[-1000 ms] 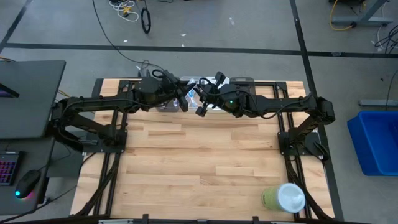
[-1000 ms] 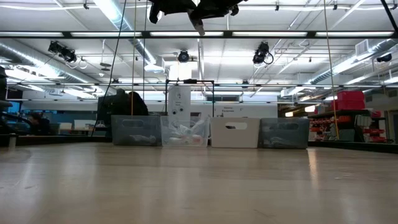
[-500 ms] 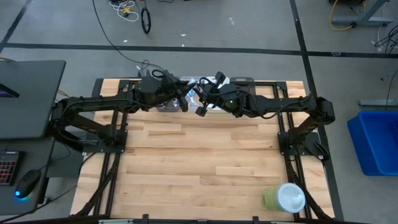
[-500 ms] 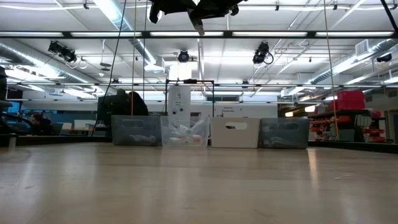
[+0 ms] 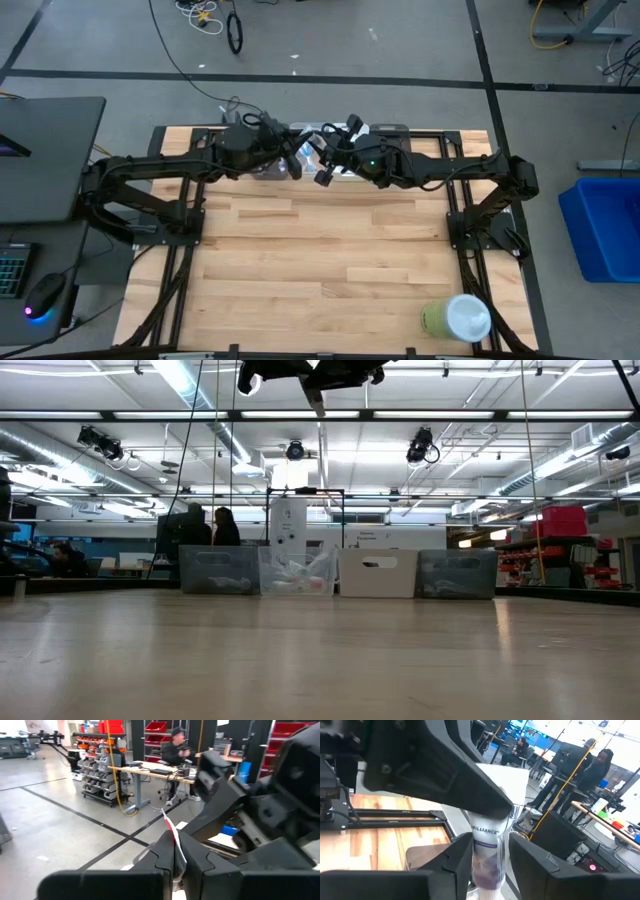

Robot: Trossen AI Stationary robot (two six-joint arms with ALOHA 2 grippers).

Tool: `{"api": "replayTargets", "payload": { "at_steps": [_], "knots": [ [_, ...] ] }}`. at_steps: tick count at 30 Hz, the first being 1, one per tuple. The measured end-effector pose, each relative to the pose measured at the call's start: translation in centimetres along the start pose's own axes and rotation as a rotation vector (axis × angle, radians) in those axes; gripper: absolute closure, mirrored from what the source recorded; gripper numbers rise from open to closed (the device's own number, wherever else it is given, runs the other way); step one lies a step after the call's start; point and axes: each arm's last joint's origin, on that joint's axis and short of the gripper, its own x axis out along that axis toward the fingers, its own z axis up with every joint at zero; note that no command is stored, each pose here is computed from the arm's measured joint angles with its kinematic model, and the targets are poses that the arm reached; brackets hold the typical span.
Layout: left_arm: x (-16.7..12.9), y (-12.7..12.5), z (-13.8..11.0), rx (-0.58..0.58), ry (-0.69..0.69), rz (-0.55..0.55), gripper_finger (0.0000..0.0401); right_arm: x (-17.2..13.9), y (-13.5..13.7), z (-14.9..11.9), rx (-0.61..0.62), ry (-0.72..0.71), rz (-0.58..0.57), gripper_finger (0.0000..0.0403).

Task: Pick & Place Travel size toiletries
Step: Put the white toothpaste into the left black bin

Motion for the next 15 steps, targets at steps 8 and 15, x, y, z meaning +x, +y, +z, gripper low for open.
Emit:
{"api": "replayTargets", "payload": {
  "at_steps": [8,15],
  "knots": [
    [-0.2,1.3,0.2,0.009,0.016,0.047,0.0381,0.0,-0.1,0.2,-0.017,-0.014,-0.006,0.0256],
    [-0.6,2.5,0.7,0.016,0.019,0.089,0.0386,-0.4,0.0,0.2,-0.001,-0.004,0.006,0.0272]
  ]
}}
